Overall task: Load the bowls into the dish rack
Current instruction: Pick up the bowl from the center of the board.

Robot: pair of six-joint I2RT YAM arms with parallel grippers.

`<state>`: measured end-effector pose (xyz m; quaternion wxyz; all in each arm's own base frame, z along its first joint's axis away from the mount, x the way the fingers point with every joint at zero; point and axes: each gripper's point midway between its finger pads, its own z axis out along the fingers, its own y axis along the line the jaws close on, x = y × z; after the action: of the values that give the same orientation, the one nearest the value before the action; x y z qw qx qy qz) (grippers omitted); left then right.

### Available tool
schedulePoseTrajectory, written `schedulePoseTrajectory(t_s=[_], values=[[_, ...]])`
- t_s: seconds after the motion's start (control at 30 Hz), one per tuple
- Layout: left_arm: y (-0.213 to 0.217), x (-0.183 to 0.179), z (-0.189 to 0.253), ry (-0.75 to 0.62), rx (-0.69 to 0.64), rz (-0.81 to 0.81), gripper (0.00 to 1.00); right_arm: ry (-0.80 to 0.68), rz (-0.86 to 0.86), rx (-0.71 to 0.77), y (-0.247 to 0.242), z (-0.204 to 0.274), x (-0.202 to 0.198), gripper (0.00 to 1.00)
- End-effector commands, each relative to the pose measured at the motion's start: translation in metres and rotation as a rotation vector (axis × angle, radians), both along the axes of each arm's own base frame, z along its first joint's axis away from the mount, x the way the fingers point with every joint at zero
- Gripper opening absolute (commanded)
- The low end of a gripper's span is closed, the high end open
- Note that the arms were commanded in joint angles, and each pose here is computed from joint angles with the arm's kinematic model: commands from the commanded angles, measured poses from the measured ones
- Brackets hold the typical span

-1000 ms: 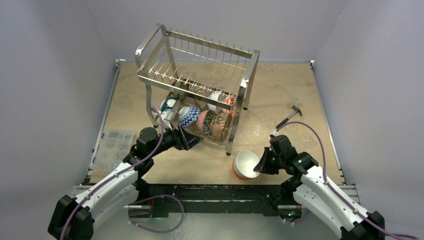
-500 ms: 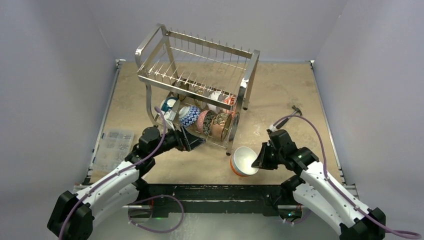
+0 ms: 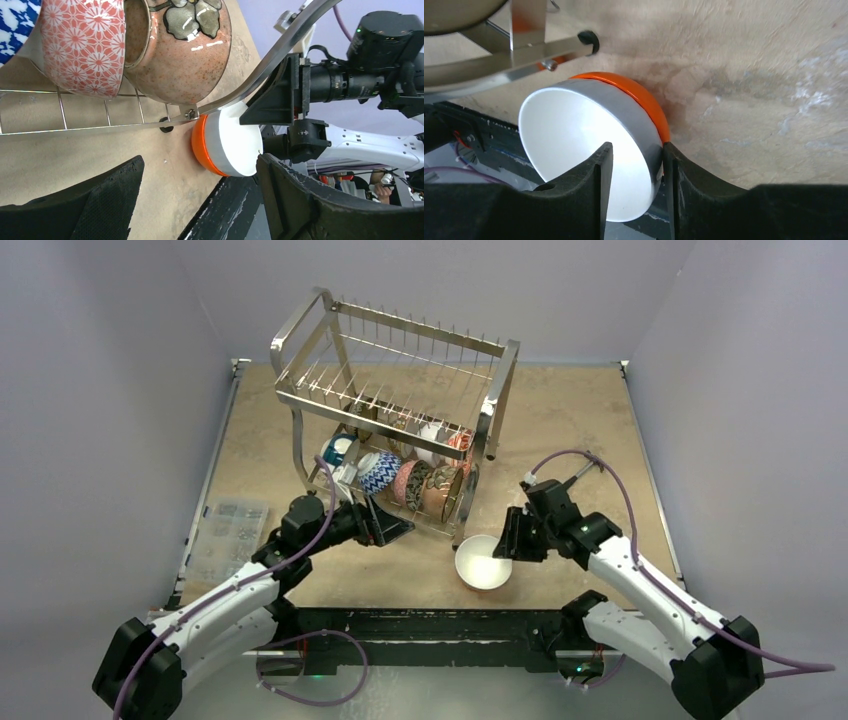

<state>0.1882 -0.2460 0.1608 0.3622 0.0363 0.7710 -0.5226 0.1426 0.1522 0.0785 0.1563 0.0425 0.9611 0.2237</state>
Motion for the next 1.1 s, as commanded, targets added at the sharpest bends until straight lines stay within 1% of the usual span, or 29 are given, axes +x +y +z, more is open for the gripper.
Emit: schedulePoseTrajectory(t_s=[0.0,0.03,0.17,0.23,0.27,0.47,0.73,0.87,0.93,1.07], values=[[-0.001,0.009,0.022,-0.062,-0.008,0.021,0.81,-0.092,0.023,-0.018,0.001,0.019,0.018,0.42],[-0.001,0.009,0.021,-0.063,-0.004,0.021,0.81,-0.089,0.025,-0.022,0.001,0.019,0.018,0.39],[-0.002,0.01,0.018,-0.058,0.01,0.014,0.81,-0.095,0.045,-0.021,0.002,0.021,0.017,0.11],[-0.003,0.011,0.02,-0.059,0.009,0.014,0.81,-0.098,0.052,-0.031,0.0,0.021,0.018,0.02],[-0.003,0.011,0.021,-0.06,0.007,0.013,0.81,-0.097,0.054,-0.035,0.0,0.02,0.018,0.0],[-0.008,0.008,0.028,-0.054,-0.02,-0.01,0.81,-0.156,0.091,0.002,0.007,0.04,0.024,0.0],[-0.025,-0.009,0.032,-0.017,-0.069,-0.077,0.81,-0.284,0.158,0.136,0.025,0.079,0.026,0.0],[-0.039,-0.026,0.044,0.01,-0.168,-0.132,0.83,-0.35,0.196,0.232,0.038,0.097,0.026,0.0],[-0.048,-0.038,0.053,0.037,-0.238,-0.171,0.86,-0.385,0.209,0.279,0.044,0.108,0.026,0.0],[-0.062,-0.055,0.066,0.067,-0.316,-0.216,0.89,-0.404,0.226,0.323,0.05,0.116,0.026,0.0]])
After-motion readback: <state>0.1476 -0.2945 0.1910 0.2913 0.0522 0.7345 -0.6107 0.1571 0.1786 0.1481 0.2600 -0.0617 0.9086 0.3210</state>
